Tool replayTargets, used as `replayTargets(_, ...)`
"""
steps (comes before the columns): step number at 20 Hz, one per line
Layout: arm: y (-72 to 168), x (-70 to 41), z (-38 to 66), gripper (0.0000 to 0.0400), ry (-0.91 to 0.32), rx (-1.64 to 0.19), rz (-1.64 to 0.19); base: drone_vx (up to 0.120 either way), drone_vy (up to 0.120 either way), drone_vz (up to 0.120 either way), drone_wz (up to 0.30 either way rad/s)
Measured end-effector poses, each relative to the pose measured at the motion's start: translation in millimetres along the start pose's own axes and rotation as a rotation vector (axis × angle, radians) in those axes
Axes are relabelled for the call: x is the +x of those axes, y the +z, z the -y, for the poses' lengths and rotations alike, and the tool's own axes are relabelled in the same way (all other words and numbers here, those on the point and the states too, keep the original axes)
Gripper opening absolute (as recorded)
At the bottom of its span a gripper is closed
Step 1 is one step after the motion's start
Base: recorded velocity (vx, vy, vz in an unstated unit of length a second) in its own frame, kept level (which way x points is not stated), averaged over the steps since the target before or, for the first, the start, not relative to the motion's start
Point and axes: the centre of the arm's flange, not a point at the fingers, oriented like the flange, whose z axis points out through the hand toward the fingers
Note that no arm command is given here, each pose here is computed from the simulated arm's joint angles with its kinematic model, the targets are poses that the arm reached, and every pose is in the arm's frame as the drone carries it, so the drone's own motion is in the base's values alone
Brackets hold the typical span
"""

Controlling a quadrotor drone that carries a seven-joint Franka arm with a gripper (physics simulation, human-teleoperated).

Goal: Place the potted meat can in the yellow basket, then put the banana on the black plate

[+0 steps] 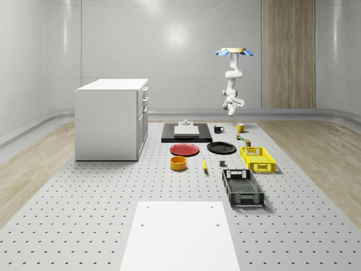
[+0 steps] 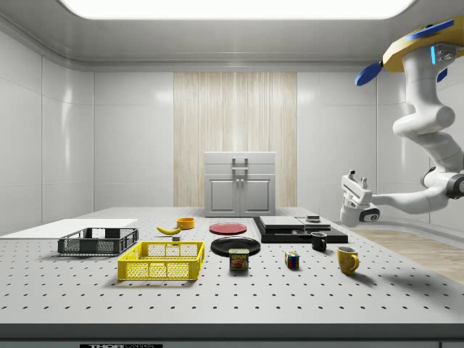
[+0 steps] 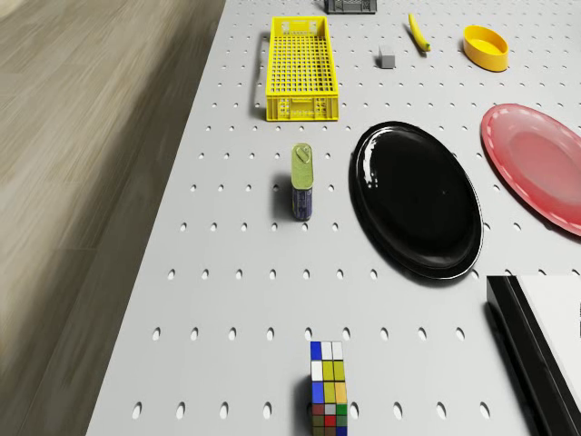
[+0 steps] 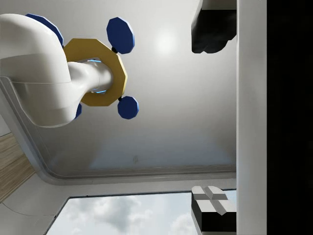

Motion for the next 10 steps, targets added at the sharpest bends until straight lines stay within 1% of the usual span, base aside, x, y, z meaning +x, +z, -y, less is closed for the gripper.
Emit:
replayTargets(3,5,-21.1,20.7,0.0400,-0.006,-0.212,-0.214,0.120,0.120,0.000,0.000)
replayTargets(5,17,-38.7,37.8,0.0400,-0.012,-0.405,-0.407,0.120,0.120,0.000,0.000)
replayTargets(6,26,-47.5,46.3,0.0400,-0.016,-0.516,-0.518,0.120,0.120,0.000,0.000)
replayTargets(8,53,-62.5,60.5,0.0400,-0.023,-0.757,-0.757,0.120,0.020,0.000,0.000)
replayTargets(10,85,-70.6,67.5,0.0400,-0.029,-1.001,-1.000,0.120,0.000,-0.100,0.000)
